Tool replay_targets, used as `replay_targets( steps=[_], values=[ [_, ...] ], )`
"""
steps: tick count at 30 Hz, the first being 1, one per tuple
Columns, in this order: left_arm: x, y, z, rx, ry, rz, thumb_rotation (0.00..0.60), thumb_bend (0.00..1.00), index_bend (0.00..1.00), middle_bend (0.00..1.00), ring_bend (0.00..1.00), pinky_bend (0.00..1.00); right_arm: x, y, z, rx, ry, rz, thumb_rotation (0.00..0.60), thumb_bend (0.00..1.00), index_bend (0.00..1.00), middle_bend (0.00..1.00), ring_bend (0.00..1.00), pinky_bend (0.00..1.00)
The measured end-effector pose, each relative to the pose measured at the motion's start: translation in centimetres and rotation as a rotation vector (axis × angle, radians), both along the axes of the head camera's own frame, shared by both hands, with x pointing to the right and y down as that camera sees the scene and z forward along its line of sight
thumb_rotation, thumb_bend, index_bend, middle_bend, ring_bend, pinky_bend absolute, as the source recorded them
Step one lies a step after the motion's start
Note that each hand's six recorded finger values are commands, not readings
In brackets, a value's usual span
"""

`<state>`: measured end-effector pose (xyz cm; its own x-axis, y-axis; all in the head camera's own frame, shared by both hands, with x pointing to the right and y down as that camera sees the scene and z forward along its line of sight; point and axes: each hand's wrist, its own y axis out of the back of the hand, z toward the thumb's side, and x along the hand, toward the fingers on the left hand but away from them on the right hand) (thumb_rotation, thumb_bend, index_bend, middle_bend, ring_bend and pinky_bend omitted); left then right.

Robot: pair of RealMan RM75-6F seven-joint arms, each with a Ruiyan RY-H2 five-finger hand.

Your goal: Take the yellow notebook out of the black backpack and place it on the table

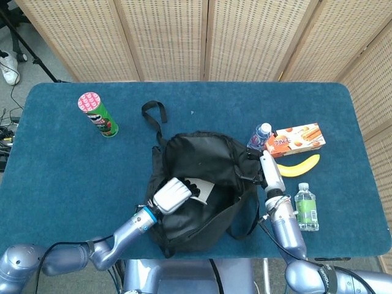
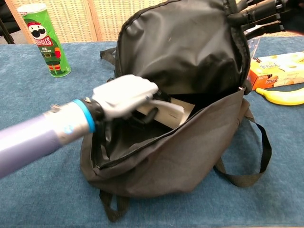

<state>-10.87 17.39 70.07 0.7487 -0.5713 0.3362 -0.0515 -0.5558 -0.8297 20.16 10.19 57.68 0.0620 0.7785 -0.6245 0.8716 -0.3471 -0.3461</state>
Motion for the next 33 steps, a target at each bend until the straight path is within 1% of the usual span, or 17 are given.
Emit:
replay_targets(
  steps=[5, 11, 16, 20, 26, 30, 33],
  values=[
    [-2.5, -1.4, -1.8, -0.033, 0.075, -0.059, 0.600, 0.69, 0.79, 0.57, 0.54, 0.59, 0.9, -0.4, 0.1, 0.004, 0.011, 0.014, 0.600, 0.54, 0.70, 0.58, 0.35, 0.25],
    [-5.0, -2.5, -4.6, -0.105, 0.149, -0.101, 0.600, 0.68, 0.79, 0.58, 0.54, 0.59, 1.8, -0.6, 0.6, 0.004, 0.036, 0.026, 0.600, 0.54, 0.70, 0.58, 0.35, 0.25],
    [-6.7, -3.1, -7.4, -0.177, 0.210, -0.130, 0.600, 0.68, 0.79, 0.58, 0.54, 0.59, 2.4, -0.1, 1.6, -0.016, 0.055, 0.033, 0.600, 0.54, 0.70, 0.58, 0.35, 0.25],
    [-7.3, -3.3, -8.9, -0.212, 0.261, -0.156, 0.600, 0.68, 0.79, 0.58, 0.54, 0.59, 2.5, 0.5, 2.5, -0.036, 0.065, 0.032, 0.600, 0.54, 0.70, 0.58, 0.35, 0.25],
    [-7.9, -4.5, -11.0, -0.214, 0.350, -0.206, 0.600, 0.68, 0.79, 0.58, 0.54, 0.59, 2.5, 1.0, 3.4, -0.056, 0.079, 0.030, 0.600, 0.54, 0.70, 0.58, 0.35, 0.25],
    [-9.0, -6.1, -12.6, -0.219, 0.405, -0.253, 0.600, 0.68, 0.79, 0.58, 0.54, 0.59, 2.7, 1.2, 4.1, -0.070, 0.091, 0.031, 0.600, 0.54, 0.70, 0.58, 0.35, 0.25],
    [-10.9, -8.0, -14.3, -0.181, 0.423, -0.291, 0.600, 0.68, 0.79, 0.58, 0.54, 0.59, 2.8, 1.5, 4.5, -0.082, 0.094, 0.029, 0.600, 0.54, 0.70, 0.58, 0.35, 0.25]
  ],
)
